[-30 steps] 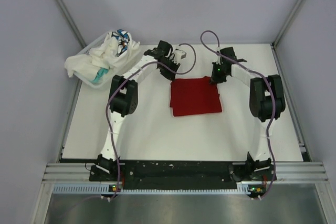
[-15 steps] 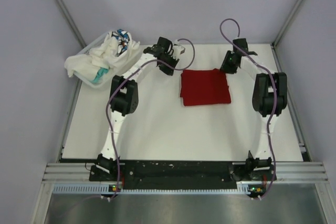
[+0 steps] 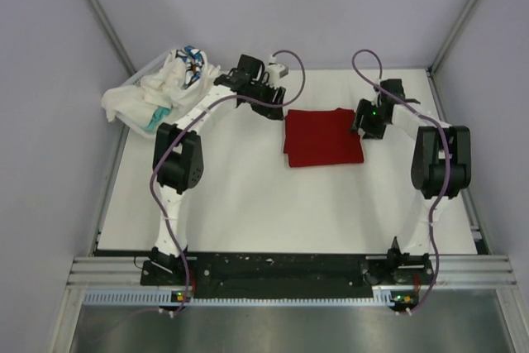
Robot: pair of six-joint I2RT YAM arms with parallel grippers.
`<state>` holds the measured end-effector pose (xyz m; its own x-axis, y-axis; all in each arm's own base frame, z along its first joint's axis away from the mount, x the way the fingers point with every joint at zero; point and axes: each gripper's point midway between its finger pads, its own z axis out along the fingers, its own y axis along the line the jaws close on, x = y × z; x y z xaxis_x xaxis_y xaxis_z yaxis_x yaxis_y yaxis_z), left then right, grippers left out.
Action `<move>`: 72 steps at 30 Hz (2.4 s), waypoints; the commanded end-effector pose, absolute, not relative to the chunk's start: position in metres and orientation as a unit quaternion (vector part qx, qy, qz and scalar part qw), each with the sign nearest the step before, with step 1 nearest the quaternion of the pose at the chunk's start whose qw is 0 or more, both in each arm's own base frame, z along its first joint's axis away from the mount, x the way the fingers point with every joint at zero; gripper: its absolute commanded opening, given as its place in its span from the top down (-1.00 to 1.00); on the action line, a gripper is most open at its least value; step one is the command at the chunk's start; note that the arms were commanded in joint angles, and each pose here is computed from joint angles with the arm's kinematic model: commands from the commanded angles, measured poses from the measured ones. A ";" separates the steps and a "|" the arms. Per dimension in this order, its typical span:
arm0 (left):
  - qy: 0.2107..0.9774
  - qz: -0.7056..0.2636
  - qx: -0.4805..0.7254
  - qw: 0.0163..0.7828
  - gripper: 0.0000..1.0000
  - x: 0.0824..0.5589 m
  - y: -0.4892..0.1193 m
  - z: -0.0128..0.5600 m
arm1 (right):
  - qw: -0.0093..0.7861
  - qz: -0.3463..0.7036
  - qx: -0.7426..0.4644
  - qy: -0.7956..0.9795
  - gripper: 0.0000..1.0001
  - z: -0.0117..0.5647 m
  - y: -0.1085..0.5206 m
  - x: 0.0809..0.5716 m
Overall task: Fold and stack the t-shirts
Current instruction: Fold the long partially folded tshirt into a neat square, then put the neatly folded tshirt into the corner of the board with the right arm
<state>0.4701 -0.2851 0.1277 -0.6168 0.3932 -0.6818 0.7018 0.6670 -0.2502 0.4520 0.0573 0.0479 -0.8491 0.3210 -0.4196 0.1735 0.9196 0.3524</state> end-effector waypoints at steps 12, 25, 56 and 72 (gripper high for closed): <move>0.857 -0.261 0.331 0.297 -0.12 0.453 -0.283 0.122 | 0.258 0.247 0.054 0.933 0.37 0.054 0.091 0.442; 0.858 -0.193 0.368 0.302 -0.12 0.435 -0.227 0.129 | 0.269 0.132 -0.013 0.954 1.00 0.062 0.049 0.441; 0.872 -0.119 0.344 0.327 -0.16 0.427 -0.134 0.147 | 0.230 -0.318 0.207 0.896 -0.04 0.118 -0.267 0.414; 0.854 -0.088 0.332 0.391 -0.21 0.382 -0.109 0.180 | 0.475 -0.089 0.125 0.867 -0.97 0.243 -0.093 0.396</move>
